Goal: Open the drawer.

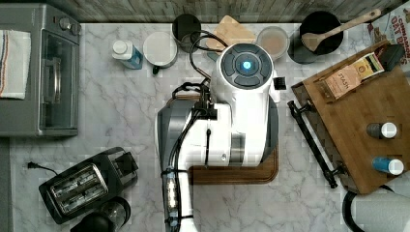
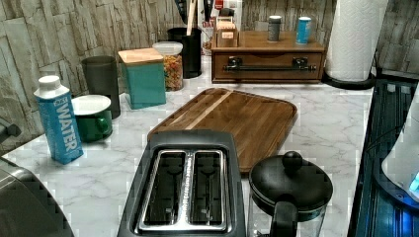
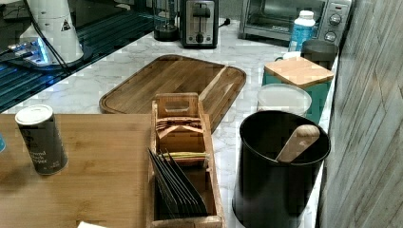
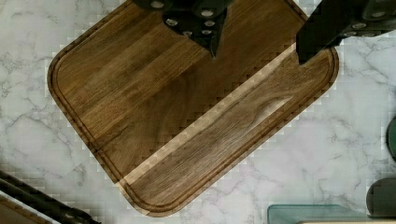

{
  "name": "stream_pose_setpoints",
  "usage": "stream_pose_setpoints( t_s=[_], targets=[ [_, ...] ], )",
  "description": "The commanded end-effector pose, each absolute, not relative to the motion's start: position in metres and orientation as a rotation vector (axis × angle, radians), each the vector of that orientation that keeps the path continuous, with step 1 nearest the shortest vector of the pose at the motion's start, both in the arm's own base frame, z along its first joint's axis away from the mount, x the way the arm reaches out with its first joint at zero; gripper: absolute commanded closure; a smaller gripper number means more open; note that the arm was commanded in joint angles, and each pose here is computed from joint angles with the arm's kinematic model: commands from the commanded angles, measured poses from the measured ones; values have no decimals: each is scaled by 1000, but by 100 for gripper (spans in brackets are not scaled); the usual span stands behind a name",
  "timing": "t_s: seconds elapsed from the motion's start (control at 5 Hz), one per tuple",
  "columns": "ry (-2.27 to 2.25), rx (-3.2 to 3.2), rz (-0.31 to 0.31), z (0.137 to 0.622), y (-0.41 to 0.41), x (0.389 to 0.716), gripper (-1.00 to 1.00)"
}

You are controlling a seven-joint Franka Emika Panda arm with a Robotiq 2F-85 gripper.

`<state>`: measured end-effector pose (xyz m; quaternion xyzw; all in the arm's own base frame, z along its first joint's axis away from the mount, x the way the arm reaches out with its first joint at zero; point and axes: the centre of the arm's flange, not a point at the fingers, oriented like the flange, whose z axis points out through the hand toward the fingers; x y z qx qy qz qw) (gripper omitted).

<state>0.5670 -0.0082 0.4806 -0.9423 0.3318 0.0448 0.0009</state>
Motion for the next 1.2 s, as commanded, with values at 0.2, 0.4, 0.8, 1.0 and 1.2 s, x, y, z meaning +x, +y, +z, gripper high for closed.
stream_pose_setpoints(
  t_s=[0.2, 0.4, 0.8, 1.0, 1.2],
  targets=[
    [1043, -2952, 161, 476, -7, 565, -100],
    [972, -2946, 117, 471, 0, 552, -100],
    [337, -3005, 183, 466, 3, 533, -100],
    [-16, -3007, 119, 463, -4, 525, -100],
    [-358, -2996, 97, 452, -19, 505, -100]
  ],
)
